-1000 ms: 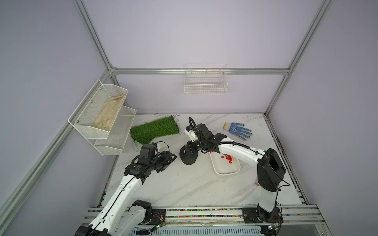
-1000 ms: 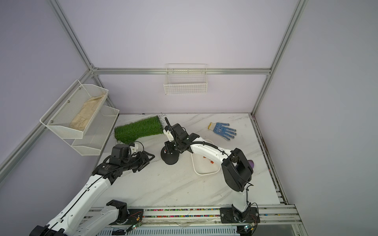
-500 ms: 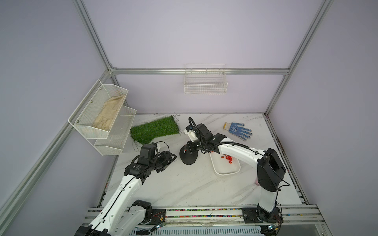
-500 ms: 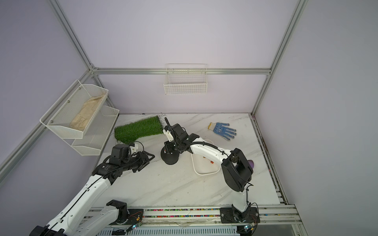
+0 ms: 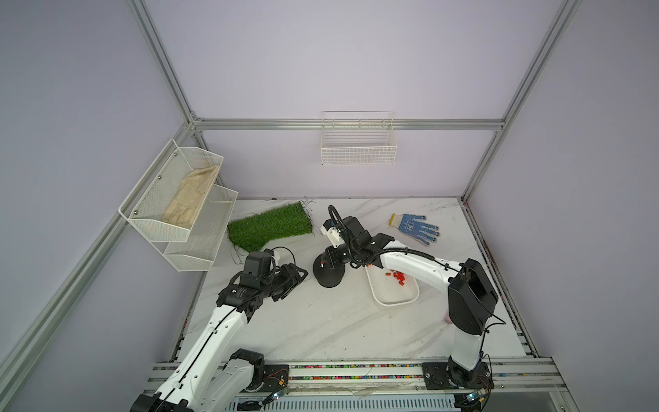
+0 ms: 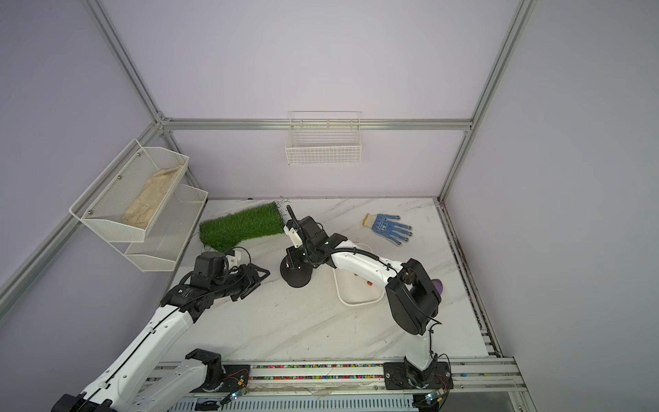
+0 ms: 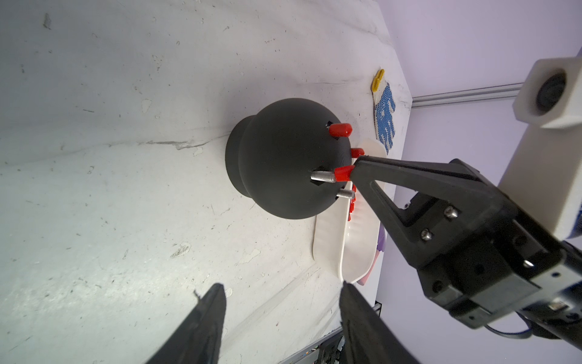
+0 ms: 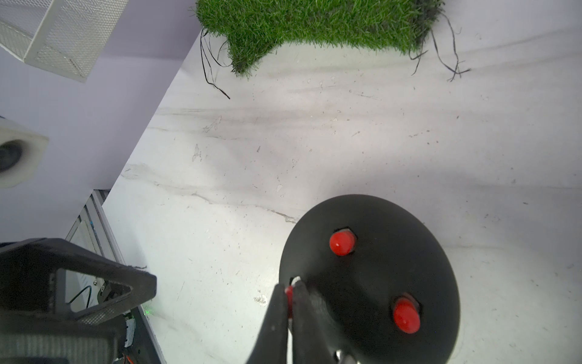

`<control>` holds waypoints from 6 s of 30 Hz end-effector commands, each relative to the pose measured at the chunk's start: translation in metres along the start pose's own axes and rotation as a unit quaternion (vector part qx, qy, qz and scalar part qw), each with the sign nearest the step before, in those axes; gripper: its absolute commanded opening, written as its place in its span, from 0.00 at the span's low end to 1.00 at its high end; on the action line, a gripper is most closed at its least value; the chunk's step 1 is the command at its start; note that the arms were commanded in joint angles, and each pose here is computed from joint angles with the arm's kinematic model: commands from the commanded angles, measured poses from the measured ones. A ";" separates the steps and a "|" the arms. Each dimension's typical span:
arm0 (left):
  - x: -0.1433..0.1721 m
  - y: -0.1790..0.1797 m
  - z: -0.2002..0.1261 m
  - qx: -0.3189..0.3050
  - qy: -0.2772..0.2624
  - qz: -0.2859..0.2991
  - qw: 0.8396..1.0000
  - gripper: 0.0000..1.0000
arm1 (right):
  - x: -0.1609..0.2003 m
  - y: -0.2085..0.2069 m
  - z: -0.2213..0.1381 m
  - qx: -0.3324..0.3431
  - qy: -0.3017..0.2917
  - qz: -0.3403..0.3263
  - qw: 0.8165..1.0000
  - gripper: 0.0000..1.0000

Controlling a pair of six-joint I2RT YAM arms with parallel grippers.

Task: Cover the protruding screws with screw protection sleeves
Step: Attach the screw protection sleeve to the screw.

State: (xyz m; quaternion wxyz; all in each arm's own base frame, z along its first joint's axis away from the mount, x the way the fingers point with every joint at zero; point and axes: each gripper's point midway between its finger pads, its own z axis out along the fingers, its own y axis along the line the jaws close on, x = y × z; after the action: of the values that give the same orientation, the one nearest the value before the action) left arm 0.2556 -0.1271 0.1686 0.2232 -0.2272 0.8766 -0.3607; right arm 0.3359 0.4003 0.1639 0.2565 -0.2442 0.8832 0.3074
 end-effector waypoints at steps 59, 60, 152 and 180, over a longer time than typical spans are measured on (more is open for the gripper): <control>0.001 0.003 0.004 0.012 -0.004 -0.003 1.000 0.59 | -0.006 0.011 -0.011 0.032 -0.013 -0.052 0.998 0.08; 0.001 0.004 0.004 0.012 -0.004 -0.003 1.000 0.59 | -0.006 0.011 -0.011 0.032 -0.012 -0.053 0.998 0.08; 0.002 0.006 0.009 0.011 0.001 -0.004 1.000 0.59 | 0.012 0.008 0.007 0.069 0.001 -0.086 0.994 0.08; 0.002 0.007 0.009 0.010 0.001 -0.005 1.000 0.59 | 0.018 0.003 0.001 0.092 0.020 -0.138 0.986 0.08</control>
State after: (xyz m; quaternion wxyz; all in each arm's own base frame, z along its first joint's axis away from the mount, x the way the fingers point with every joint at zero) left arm 0.2576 -0.1283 0.1622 0.2235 -0.2284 0.8740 -0.3661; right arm 0.3311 0.4032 0.1630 0.3175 -0.3227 0.8689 0.2002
